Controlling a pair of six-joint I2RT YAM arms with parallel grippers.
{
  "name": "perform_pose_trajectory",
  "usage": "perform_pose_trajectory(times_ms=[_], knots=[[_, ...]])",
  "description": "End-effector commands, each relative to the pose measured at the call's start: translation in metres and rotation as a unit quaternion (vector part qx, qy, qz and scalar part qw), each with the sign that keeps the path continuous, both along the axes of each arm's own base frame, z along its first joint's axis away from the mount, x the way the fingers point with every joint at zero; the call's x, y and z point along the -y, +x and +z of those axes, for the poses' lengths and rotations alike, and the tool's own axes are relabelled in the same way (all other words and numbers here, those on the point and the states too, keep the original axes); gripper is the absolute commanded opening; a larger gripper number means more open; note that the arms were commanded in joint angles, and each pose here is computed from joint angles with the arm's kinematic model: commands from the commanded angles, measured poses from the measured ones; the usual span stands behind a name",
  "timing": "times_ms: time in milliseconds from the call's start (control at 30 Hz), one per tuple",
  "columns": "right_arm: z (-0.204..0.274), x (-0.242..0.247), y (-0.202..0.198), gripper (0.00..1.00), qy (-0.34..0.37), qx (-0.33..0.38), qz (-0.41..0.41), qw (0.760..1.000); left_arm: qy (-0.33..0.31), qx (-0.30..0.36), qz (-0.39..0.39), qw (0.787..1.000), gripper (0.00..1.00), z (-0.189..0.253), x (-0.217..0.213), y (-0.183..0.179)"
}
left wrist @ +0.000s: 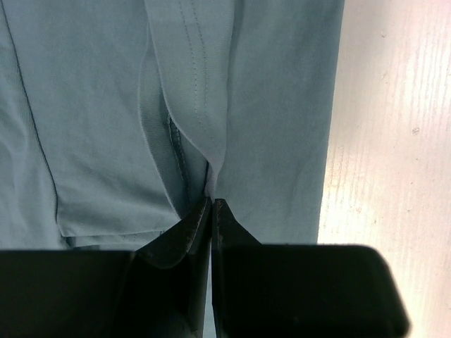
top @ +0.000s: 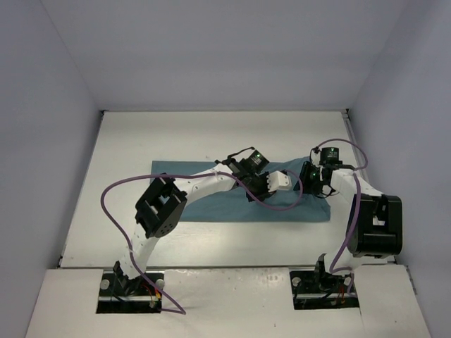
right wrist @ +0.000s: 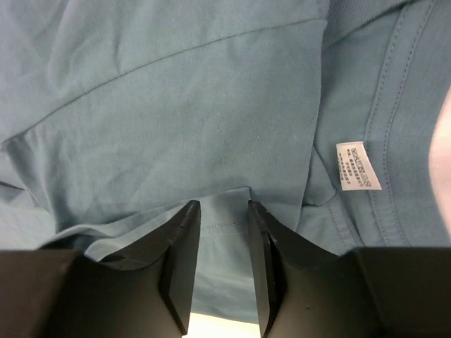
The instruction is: Fold and stack the t-shirts
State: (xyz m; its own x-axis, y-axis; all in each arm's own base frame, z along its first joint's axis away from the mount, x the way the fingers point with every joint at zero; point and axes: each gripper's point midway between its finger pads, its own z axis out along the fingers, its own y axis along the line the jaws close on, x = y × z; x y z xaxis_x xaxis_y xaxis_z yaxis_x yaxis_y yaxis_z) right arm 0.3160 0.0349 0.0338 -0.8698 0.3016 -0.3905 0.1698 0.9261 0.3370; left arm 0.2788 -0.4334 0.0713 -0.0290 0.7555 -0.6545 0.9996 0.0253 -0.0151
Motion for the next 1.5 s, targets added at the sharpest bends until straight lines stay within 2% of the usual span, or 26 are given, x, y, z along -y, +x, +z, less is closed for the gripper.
perform_pose_trajectory(times_ms=[0,267,333,467,533,700,967,1033,1233,1467], knots=[[0.006,0.001,0.000,0.35,-0.005,0.015,-0.001,1.000,-0.038,0.022,-0.009,0.999,0.00,0.035,0.009,0.008],[-0.002,0.000,-0.005,0.31,-0.005,0.003,0.005,1.000,-0.036,0.018,-0.009,0.999,0.00,0.034,0.006,0.005],[-0.001,0.000,-0.004,0.24,-0.004,0.005,0.007,1.000,-0.037,0.018,-0.009,0.999,0.00,0.035,0.007,0.005],[0.007,0.001,0.003,0.03,-0.009,0.019,0.009,1.000,-0.039,0.022,-0.007,0.999,0.00,0.037,0.008,0.007],[0.018,0.004,0.010,0.00,-0.018,0.037,0.004,0.999,-0.041,0.025,-0.005,0.999,0.00,0.040,0.009,0.011],[0.048,0.015,0.031,0.00,-0.046,0.085,-0.007,0.995,-0.049,0.036,0.014,0.998,0.00,0.050,0.005,0.033],[0.061,0.023,0.066,0.00,-0.063,0.107,-0.018,0.992,-0.066,0.063,0.054,0.994,0.00,0.067,0.004,0.085],[0.066,0.024,0.075,0.00,-0.063,0.113,-0.022,0.991,-0.060,0.062,0.060,0.994,0.00,0.059,0.004,0.096],[0.046,0.026,0.084,0.00,-0.067,0.098,-0.026,0.993,-0.056,0.062,0.072,0.994,0.00,0.048,0.008,0.116],[0.031,0.023,0.087,0.02,-0.074,0.088,-0.024,0.993,-0.046,0.065,0.084,0.993,0.00,0.040,0.006,0.124]])
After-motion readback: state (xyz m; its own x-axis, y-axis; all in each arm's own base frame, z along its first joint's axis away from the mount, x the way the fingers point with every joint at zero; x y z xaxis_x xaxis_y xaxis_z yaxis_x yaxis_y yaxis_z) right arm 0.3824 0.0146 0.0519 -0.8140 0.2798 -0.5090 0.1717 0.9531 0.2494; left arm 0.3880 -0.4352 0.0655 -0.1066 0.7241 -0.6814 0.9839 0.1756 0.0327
